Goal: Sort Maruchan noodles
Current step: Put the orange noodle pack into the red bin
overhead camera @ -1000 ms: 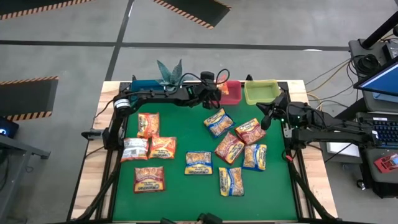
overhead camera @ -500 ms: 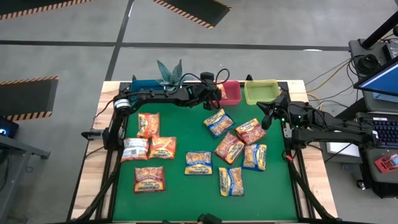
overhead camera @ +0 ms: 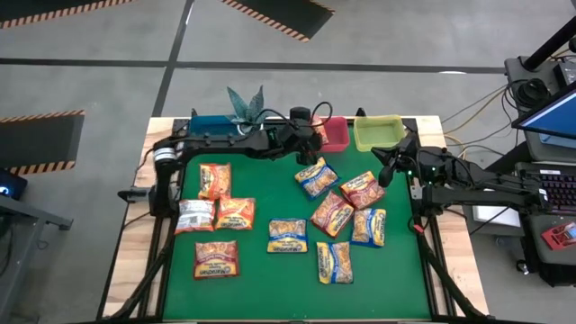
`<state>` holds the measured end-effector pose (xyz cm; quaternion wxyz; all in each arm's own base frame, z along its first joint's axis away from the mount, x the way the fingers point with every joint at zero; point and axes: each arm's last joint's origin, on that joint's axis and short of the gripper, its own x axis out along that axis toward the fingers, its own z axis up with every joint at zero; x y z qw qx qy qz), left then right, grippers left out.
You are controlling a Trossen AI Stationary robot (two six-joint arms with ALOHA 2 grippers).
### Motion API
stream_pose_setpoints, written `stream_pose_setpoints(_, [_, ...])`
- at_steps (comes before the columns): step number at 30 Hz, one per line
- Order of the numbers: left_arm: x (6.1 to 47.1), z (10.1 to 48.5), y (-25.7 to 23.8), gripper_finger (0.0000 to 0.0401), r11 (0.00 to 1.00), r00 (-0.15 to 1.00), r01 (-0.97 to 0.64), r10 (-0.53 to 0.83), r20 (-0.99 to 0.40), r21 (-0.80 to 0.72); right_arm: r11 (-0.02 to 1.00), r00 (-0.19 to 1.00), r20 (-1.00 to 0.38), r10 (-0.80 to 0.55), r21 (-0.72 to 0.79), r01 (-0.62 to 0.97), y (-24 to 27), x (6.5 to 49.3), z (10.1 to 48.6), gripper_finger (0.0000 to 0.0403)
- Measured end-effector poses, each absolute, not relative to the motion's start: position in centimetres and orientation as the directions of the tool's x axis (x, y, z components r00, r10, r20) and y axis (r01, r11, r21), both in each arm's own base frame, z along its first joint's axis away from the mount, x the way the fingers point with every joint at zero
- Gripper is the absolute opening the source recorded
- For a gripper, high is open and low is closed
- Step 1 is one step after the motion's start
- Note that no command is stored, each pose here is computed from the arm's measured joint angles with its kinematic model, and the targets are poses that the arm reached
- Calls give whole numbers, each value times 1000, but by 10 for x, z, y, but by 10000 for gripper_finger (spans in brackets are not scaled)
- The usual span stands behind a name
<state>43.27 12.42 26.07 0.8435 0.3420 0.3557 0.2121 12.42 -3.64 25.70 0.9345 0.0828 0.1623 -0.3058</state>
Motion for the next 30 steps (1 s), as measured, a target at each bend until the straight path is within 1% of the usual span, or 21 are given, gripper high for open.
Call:
stream_pose_setpoints(2, [424, 275, 111, 66, 751, 703, -76, 507, -499, 656, 792, 759, -358, -544, 77, 605, -37, 125, 256, 13])
stream_pose_setpoints(4, [415, 286, 100, 66, 836, 750, -7, 367, -551, 548, 784, 755, -368, -543, 99, 613, -37, 126, 255, 13])
stream_pose_setpoints(6, [405, 291, 93, 64, 901, 766, 60, 234, -599, 430, 775, 747, -385, -541, 116, 621, -37, 129, 252, 13])
stream_pose_setpoints(7, [400, 291, 90, 62, 920, 764, 78, 192, -616, 383, 769, 745, -390, -541, 128, 626, -37, 130, 251, 13])
stream_pose_setpoints(10, [388, 285, 87, 48, 943, 736, 85, 158, -658, 321, 749, 736, -409, -539, 166, 641, -38, 133, 247, 13])
stream_pose_setpoints(14, [370, 275, 83, 34, 950, 717, 83, 151, -680, 300, 711, 734, -415, -538, 245, 659, -40, 144, 243, 13])
stream_pose_setpoints(16, [363, 273, 78, 29, 953, 725, 78, 147, -673, 291, 708, 746, -399, -533, 273, 652, -42, 152, 242, 13])
stream_pose_setpoints(19, [350, 281, 66, 20, 947, 794, 65, 141, -591, 314, 733, 771, -363, -522, 270, 624, -45, 166, 249, 13])
stream_pose_setpoints(20, [345, 284, 63, 16, 942, 821, 63, 139, -554, 329, 742, 774, -353, -525, 255, 620, -47, 171, 254, 13])
stream_pose_setpoints(23, [328, 293, 55, 7, 927, 886, 45, 135, -443, 373, 752, 749, -381, -542, 179, 634, -56, 183, 266, 13])
stream_pose_setpoints(25, [317, 295, 54, 3, 922, 917, 13, 144, -373, 388, 762, 756, -361, -546, 160, 627, -64, 192, 282, 13])
stream_pose_setpoints(27, [307, 298, 53, 1, 915, 943, -24, 155, -295, 402, 779, 746, -407, -527, 120, 616, -74, 200, 290, 13])
stream_pose_setpoints(30, [295, 295, 51, 0, 910, 960, -51, 158, -230, 411, 807, 742, -450, -497, 76, 586, -91, 213, 301, 13])
